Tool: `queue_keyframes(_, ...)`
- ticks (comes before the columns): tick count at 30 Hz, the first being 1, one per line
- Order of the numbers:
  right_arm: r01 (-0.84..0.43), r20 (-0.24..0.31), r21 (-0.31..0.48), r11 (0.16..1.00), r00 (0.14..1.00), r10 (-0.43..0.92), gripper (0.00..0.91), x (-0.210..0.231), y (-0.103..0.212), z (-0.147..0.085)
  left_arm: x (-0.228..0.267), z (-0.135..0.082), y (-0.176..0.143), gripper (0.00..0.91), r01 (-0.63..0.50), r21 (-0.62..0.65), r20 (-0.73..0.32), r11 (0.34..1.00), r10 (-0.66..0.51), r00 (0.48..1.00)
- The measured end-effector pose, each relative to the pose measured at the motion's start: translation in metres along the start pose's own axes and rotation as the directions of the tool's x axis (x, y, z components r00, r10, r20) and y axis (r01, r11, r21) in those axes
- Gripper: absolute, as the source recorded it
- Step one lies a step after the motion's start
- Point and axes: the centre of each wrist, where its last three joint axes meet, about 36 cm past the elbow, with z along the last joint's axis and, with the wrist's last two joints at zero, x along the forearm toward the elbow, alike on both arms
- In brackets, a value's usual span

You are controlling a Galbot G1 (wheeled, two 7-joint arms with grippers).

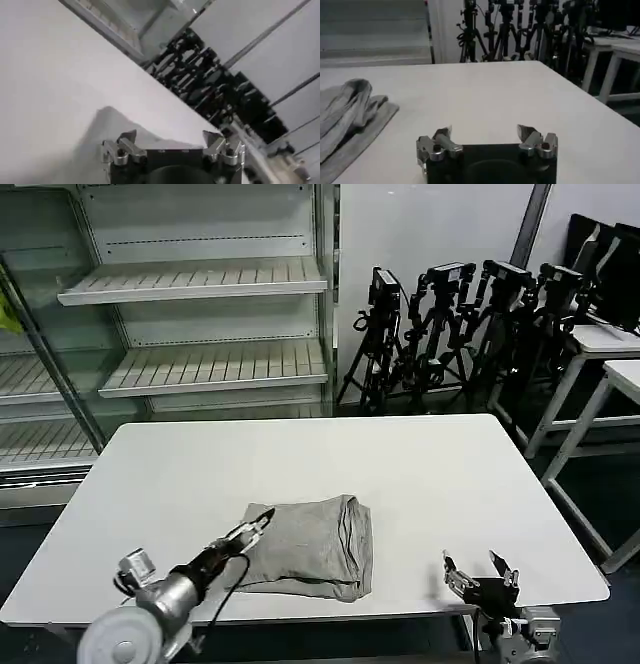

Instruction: Fold and organize the clothes.

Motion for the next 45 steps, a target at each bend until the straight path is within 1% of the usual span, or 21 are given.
queue_keyframes(7,-0.007,-0.008,0.006,1.0,1.0,0.008,0.907,0.002,-0.004,0.001,0.003,-0.004,0.02,0.907,0.02,-0.009,-0.046,1.0,-0.02,0.999)
queue_keyframes(20,-0.017,-0.01,0.012,1.0,1.0,0.017,0.907,0.006,-0.009,0.001,-0.012,-0.005,0.052,0.907,0.026,0.045,-0.091,0.999,-0.022,0.996)
queue_keyframes(34,-0.022,-0.007,0.007,1.0,1.0,0.022,0.907,0.01,-0.008,-0.001,-0.027,0.001,0.051,0.907,-0.027,0.103,-0.103,0.994,0.037,0.994)
queue_keyframes(35,-0.023,-0.006,0.007,1.0,1.0,0.023,0.907,0.01,-0.008,-0.002,-0.028,0.001,0.051,0.645,-0.028,0.105,-0.103,0.994,0.038,0.994)
queue_keyframes(36,-0.024,-0.006,0.007,1.0,1.0,0.024,0.907,0.011,-0.009,-0.002,-0.03,0.001,0.051,0.413,-0.028,0.108,-0.102,0.994,0.039,0.994)
queue_keyframes(37,-0.025,-0.006,0.006,1.0,1.0,0.025,0.907,0.011,-0.009,-0.002,-0.031,0.0,0.052,0.081,-0.028,0.11,-0.1,0.993,0.039,0.994)
queue_keyframes(38,-0.025,-0.005,0.007,1.0,1.0,0.025,0.907,0.012,-0.008,-0.002,-0.032,0.0,0.052,0.02,-0.027,0.112,-0.098,0.993,0.038,0.994)
queue_keyframes(45,-0.028,-0.003,0.007,1.0,1.0,0.028,0.907,0.016,-0.008,-0.003,-0.037,-0.002,0.056,0.02,-0.017,0.118,-0.1,0.993,0.029,0.995)
